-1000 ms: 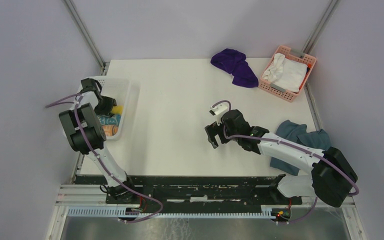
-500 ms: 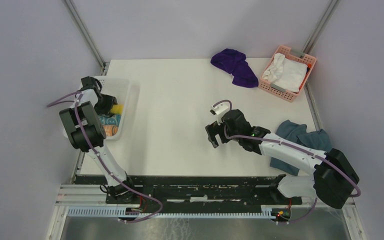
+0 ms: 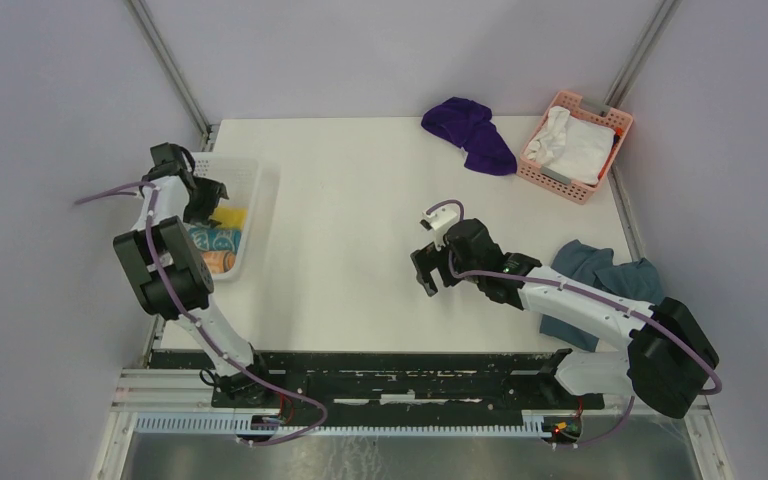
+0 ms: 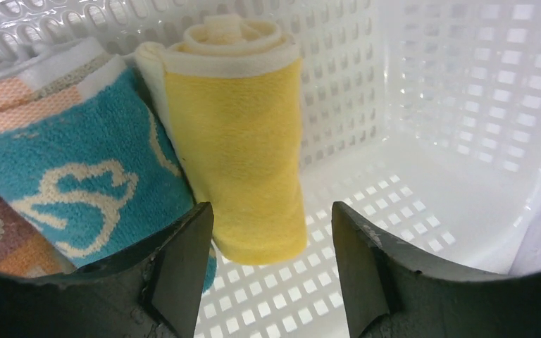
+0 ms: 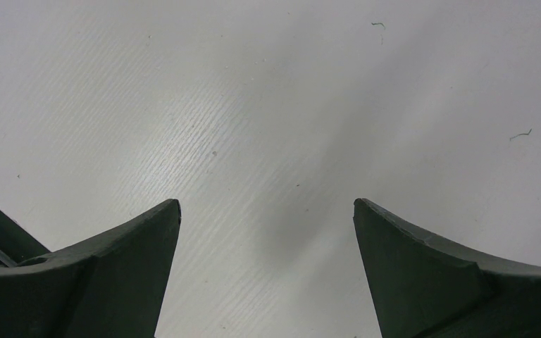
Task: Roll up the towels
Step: Place the towel in the bin, then reset both arms
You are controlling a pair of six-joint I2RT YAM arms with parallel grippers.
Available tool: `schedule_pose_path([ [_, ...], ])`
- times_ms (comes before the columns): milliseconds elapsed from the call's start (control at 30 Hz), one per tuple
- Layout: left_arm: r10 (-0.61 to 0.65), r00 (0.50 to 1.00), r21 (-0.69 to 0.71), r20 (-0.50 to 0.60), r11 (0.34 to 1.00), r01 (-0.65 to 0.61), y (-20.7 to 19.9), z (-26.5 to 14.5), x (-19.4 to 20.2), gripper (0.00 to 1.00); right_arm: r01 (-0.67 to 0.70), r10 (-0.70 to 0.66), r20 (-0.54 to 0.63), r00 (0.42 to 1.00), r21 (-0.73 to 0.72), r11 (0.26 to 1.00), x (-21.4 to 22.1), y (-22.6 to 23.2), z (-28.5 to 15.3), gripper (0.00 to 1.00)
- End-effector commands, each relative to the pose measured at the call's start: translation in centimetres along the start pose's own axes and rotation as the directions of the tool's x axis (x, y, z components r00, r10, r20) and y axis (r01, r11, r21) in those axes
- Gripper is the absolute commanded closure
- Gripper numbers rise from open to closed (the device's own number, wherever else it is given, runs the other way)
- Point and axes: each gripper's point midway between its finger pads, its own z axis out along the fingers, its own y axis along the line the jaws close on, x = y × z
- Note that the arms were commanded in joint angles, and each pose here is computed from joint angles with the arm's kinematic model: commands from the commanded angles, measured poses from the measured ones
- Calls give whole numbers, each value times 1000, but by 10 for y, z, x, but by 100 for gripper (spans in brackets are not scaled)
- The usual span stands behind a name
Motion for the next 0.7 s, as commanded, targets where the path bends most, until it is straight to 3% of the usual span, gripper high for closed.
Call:
schedule_pose_path([
  [0, -4, 998, 40, 56, 999, 2, -5, -30, -10, 30, 3, -3, 66, 998, 13, 1000, -26, -1, -10, 0],
  [167, 83, 992, 136, 94, 986, -95, -2, -65, -1, 29, -47, 37, 76, 996, 138, 989, -34, -22, -20, 0],
  [300, 207, 963, 277, 170, 928, -248, -8, -110, 8, 27, -124, 100, 98, 990, 277, 953, -39, -50, -37, 0],
  [433, 306, 898, 345, 315, 845, -409, -5, -164, 13, 23, -207, 168, 128, 977, 420, 884, -37, -82, -64, 0],
  [567, 326, 839, 423, 436, 748, -511, -10, -203, 38, 9, -251, 174, 191, 966, 538, 805, -40, -108, -105, 0],
  [667, 385, 752, 386, 535, 681, -622, -11, -232, 54, 3, -292, 158, 265, 951, 607, 739, -46, -125, -147, 0],
])
